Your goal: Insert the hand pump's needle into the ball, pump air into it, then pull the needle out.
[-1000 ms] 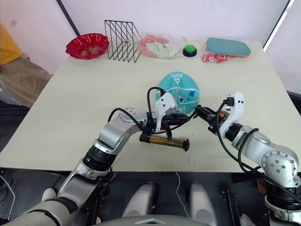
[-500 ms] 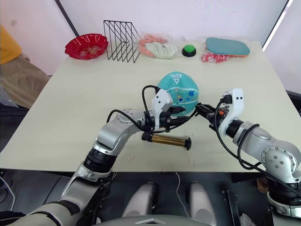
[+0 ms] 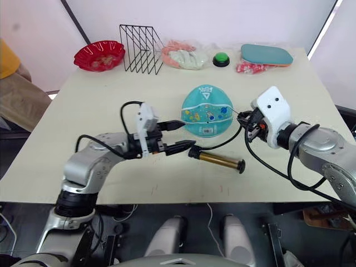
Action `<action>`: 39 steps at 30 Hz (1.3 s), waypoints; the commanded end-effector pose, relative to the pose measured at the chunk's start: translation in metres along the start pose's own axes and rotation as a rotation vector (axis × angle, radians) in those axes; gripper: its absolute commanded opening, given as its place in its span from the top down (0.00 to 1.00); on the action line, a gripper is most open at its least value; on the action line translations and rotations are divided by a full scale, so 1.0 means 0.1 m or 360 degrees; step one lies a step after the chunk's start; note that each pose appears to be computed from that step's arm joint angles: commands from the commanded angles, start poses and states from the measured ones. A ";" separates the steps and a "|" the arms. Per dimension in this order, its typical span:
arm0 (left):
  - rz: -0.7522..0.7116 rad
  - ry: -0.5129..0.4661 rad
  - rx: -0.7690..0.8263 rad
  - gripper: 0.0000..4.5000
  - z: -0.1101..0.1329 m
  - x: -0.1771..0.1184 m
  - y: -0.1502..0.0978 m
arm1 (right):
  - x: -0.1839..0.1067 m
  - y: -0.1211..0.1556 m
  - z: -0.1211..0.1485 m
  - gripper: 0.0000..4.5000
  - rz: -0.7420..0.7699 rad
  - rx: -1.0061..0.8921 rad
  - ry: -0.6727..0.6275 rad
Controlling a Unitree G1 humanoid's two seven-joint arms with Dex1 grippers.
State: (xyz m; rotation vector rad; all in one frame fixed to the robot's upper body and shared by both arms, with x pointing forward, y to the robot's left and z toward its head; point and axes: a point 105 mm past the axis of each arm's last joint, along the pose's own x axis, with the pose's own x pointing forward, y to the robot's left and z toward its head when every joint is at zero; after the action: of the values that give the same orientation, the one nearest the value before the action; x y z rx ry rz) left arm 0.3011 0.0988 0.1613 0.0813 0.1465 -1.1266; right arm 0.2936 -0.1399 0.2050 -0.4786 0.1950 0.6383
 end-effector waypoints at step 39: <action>0.0438 0.0199 0.0148 0.11 0.21 0.33 1.05 | 0.38 0.22 0.36 0.92 0.0191 -0.0759 0.0184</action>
State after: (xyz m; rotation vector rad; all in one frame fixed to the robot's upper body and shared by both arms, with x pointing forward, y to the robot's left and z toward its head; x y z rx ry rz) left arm 0.4067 0.1170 0.1631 0.2281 0.2457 -0.8593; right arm 0.3122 -0.0902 0.2012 -0.9587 0.2412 0.7991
